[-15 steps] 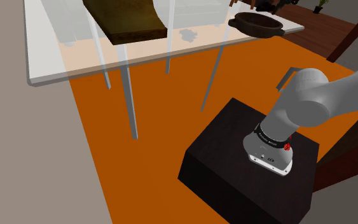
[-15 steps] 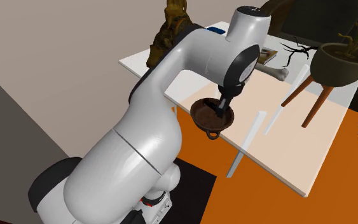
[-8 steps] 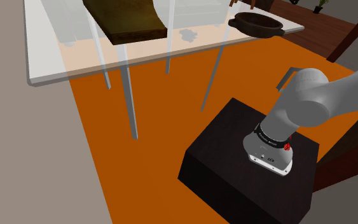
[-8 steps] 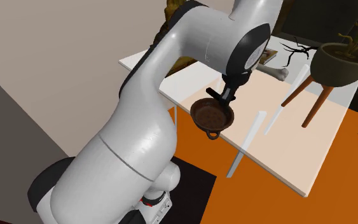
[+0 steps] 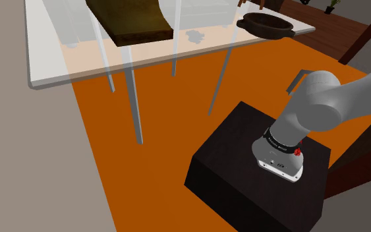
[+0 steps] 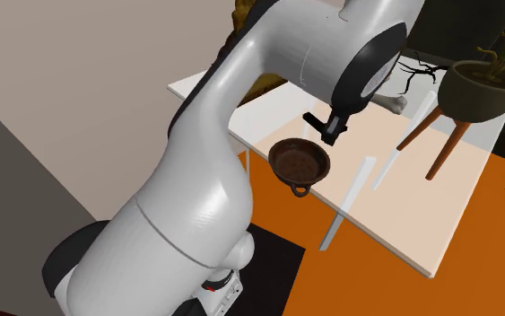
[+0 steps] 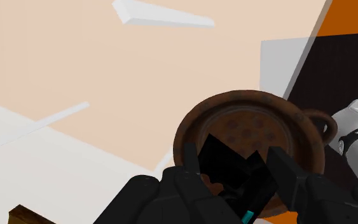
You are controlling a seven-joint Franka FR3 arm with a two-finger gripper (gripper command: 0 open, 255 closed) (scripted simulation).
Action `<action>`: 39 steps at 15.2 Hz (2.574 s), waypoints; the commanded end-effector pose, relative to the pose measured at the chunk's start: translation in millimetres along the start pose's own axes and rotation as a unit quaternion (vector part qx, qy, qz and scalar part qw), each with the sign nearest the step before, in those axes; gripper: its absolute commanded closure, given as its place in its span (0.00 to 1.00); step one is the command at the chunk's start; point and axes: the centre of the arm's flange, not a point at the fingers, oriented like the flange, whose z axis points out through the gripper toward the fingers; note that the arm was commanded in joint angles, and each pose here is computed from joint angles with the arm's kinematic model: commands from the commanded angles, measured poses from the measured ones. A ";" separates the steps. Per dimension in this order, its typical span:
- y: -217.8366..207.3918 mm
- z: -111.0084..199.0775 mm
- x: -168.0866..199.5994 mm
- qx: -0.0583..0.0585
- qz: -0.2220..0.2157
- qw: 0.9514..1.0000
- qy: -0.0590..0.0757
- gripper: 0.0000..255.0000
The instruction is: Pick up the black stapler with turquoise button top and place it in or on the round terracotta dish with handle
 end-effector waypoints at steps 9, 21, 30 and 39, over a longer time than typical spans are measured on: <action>-13.3 54.7 -2.3 0.005 -0.003 1.000 0.000 1.00; -22.1 80.9 -4.2 0.005 -0.003 1.000 0.000 1.00; -21.9 54.5 -4.2 0.005 -0.003 1.000 -0.001 0.00; -21.6 30.9 -4.2 0.005 -0.003 1.000 0.000 0.00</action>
